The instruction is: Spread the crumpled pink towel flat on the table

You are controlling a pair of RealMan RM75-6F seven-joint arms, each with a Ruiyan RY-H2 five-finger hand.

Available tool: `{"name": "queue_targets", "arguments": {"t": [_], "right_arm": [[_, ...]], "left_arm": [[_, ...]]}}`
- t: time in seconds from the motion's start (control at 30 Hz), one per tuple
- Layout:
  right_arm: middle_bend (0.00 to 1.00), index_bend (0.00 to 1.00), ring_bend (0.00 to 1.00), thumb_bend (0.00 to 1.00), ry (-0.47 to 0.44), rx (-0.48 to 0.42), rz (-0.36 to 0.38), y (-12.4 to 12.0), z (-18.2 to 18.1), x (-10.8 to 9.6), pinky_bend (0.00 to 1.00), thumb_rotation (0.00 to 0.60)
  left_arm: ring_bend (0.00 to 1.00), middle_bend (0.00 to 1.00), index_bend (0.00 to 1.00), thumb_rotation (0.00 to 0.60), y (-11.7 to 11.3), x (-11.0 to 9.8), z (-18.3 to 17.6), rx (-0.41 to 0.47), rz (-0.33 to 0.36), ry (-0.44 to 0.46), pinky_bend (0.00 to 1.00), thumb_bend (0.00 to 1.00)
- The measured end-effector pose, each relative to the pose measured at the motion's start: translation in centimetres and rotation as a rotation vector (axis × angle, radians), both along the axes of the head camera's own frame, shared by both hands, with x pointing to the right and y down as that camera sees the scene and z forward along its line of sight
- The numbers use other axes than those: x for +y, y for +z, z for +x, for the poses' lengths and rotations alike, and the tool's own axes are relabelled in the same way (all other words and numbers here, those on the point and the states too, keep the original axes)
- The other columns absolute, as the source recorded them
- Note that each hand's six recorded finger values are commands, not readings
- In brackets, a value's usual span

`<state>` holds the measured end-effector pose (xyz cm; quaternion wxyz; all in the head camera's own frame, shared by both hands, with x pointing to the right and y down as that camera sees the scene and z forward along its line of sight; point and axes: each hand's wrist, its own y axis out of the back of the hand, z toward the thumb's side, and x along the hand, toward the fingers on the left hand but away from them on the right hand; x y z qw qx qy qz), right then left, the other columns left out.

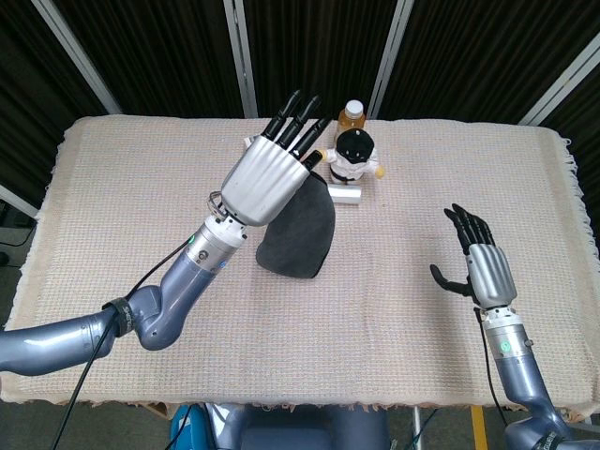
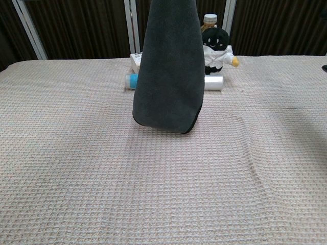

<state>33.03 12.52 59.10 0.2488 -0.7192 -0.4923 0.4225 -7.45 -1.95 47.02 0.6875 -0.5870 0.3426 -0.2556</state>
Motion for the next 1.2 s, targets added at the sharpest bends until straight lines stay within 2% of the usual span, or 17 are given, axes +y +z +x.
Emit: {"name": "queue_targets", "arguments": {"t": [0.33, 0.53, 0.8, 1.2], "right_arm": [[0.01, 0.09, 0.00, 0.33, -0.042, -0.120, -0.198, 1.4, -1.7, -1.0, 0.01, 0.600], [0.01, 0.09, 0.00, 0.33, -0.007, -0.129, -0.210, 1.7, -1.2, -1.8, 0.01, 0.600], [0.01, 0.09, 0.00, 0.33, 0.007, -0.139, -0.197, 1.8, -0.9, -2.5, 0.01, 0.600], [0.01, 0.09, 0.00, 0.33, -0.067, -0.200, -0.167, 1.0, -3.5, -5.7, 0.01, 0.600]], "left_arm": [[0.00, 0.17, 0.61, 0.600, -0.1, 0.2, 1.0, 0.022, 0.042, 0.058, 0.00, 0.49], [0.00, 0.16, 0.61, 0.600, -0.6, 0.3, 1.3, 0.049, 0.093, 0.143, 0.00, 0.49], [0.00, 0.16, 0.59, 0.600, -1.0, -0.4, 1.4, 0.062, 0.159, 0.246, 0.00, 0.49], [0.00, 0.15, 0.60, 0.600, -0.7, 0.4, 2.1, 0.089, 0.167, 0.345, 0.00, 0.49]]}}
